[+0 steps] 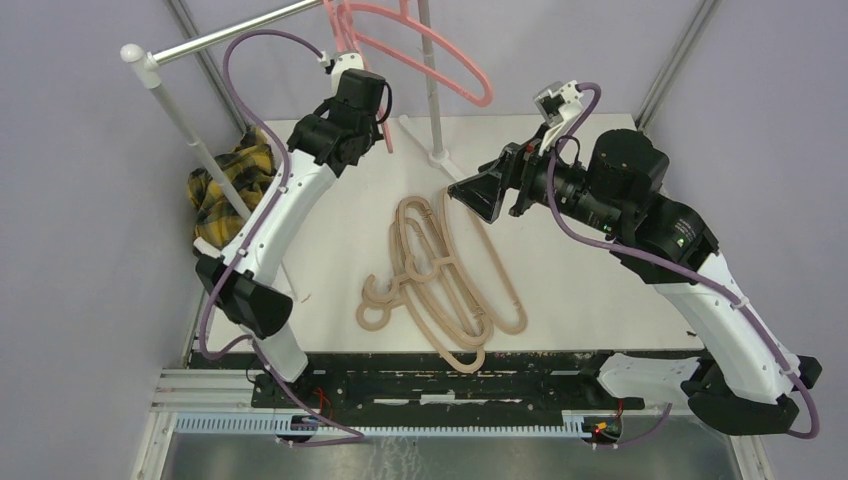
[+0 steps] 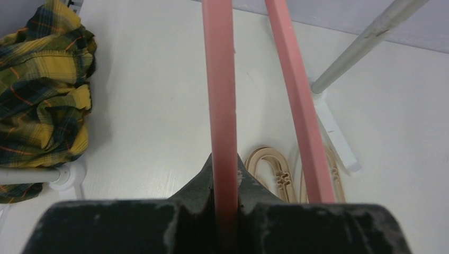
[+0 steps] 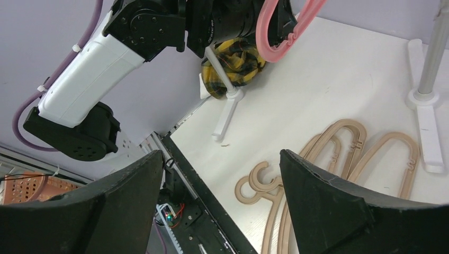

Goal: Organize the hangers

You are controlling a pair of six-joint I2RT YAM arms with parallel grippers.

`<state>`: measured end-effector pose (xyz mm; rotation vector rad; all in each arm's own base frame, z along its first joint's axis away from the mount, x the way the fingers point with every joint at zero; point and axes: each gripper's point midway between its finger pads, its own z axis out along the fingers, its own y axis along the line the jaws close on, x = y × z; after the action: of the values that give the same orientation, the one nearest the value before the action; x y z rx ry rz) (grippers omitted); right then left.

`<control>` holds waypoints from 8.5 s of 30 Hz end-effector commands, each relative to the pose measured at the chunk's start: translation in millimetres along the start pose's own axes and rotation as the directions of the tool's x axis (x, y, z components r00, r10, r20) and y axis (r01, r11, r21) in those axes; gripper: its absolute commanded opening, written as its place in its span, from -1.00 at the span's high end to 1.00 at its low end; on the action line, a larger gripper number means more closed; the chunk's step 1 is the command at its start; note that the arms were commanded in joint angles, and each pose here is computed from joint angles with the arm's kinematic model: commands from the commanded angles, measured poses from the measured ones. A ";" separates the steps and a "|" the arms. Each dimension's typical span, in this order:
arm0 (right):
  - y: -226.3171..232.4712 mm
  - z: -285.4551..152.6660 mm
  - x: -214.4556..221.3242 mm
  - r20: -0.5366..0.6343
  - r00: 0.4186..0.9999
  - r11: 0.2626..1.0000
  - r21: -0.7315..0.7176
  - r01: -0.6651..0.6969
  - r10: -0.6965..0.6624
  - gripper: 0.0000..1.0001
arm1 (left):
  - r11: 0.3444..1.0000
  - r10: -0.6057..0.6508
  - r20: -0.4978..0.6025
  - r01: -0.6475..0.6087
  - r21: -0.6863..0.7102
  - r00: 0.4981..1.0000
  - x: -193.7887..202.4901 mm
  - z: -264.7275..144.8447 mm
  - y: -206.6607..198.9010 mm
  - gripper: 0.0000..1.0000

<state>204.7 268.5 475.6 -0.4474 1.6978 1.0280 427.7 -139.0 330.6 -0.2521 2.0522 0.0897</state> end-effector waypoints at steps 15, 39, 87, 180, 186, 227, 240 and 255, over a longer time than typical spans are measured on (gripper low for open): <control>-30.2 -21.2 -15.7 0.072 0.996 0.985 0.169 0.040 -0.053 -0.83 | 0.979 0.138 -0.051 -0.128 0.156 0.989 2.2 22.2 -83.5 0.94; -49.0 -17.2 -7.1 0.057 0.997 0.973 0.228 0.036 -0.050 -1.00 | 0.906 0.275 -0.002 -0.259 0.334 0.961 11.2 35.7 -136.7 0.37; -68.9 -3.8 24.3 -0.004 0.999 0.966 0.256 0.037 -0.037 -1.00 | 0.754 0.203 0.055 -0.192 0.628 0.978 41.8 -79.3 -94.8 -0.98; -209.3 159.4 96.3 0.196 0.798 0.730 0.325 -0.601 0.570 0.90 | 0.640 -0.230 0.027 0.130 0.757 0.973 184.5 -110.0 -34.5 -0.95; -216.7 177.1 102.0 0.236 0.810 0.727 0.357 -0.586 0.537 0.90 | 0.564 -0.219 0.023 0.108 0.819 0.975 179.8 -124.4 -59.8 -0.99; -224.0 21.8 123.7 0.018 0.957 0.677 0.703 -0.218 0.290 -1.00 | 1.000 -0.012 -0.024 0.012 0.005 1.000 200.8 -90.3 86.3 0.94; -224.8 -50.7 152.0 -0.097 0.973 0.634 0.771 -0.060 0.211 -1.00 | 0.999 0.023 0.131 -0.017 -0.043 0.991 42.2 -92.4 71.0 0.94; -224.1 -39.6 176.0 -0.183 0.951 0.674 0.738 -0.034 0.249 -1.00 | 1.000 0.003 0.046 -0.004 0.025 0.999 -1.5 -36.2 52.8 0.94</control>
<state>274.4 139.1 218.1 0.1242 2.2711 0.2790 367.8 -89.3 342.3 -0.2817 1.9874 0.1404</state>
